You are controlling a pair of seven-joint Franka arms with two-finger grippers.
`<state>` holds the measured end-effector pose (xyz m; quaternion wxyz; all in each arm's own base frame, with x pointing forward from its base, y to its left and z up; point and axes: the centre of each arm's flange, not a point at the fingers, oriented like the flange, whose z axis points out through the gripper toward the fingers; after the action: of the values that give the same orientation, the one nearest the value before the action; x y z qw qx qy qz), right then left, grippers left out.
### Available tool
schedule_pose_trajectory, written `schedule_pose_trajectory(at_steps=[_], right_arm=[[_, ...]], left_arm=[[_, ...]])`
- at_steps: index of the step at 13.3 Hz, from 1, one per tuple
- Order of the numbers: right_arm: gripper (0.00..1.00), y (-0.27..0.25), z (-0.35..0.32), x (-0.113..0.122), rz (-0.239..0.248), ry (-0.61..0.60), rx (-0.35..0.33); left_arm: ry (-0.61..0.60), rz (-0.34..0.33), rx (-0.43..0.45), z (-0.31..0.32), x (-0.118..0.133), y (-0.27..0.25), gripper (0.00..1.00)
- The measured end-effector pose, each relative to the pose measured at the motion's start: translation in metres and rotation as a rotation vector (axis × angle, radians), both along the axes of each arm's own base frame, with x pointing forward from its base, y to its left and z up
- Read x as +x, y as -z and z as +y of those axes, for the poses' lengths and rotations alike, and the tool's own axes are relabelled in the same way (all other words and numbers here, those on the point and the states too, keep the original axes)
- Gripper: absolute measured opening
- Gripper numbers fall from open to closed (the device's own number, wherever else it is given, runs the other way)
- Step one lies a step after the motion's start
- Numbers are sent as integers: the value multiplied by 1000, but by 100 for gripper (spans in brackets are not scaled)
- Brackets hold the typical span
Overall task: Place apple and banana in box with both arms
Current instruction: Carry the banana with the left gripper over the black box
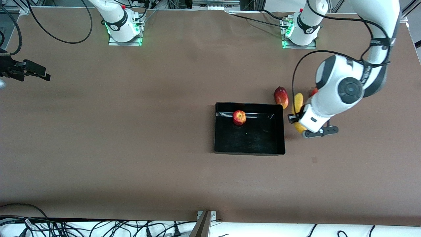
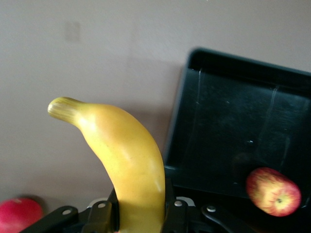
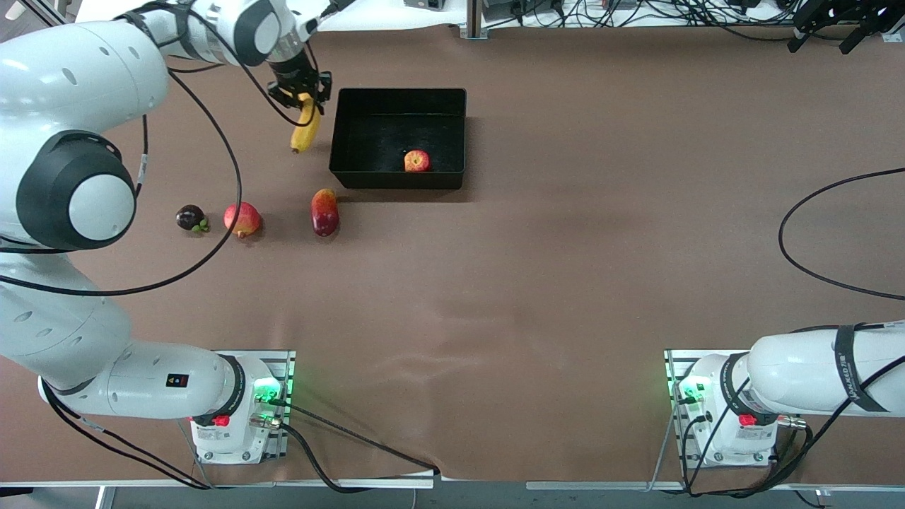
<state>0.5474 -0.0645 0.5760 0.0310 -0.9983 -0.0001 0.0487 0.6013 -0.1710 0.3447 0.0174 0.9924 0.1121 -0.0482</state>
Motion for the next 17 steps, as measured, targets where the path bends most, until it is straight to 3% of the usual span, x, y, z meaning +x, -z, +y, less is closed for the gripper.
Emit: schedule_pose_trajectory(at_steps=[7, 17], right_arm=[[100, 0, 0, 0, 0, 0, 0], [100, 0, 0, 0, 0, 0, 0]], left_arm=[[-99, -13, -22, -100, 9, 62, 35], [-146, -29, 15, -112, 41, 124, 35]])
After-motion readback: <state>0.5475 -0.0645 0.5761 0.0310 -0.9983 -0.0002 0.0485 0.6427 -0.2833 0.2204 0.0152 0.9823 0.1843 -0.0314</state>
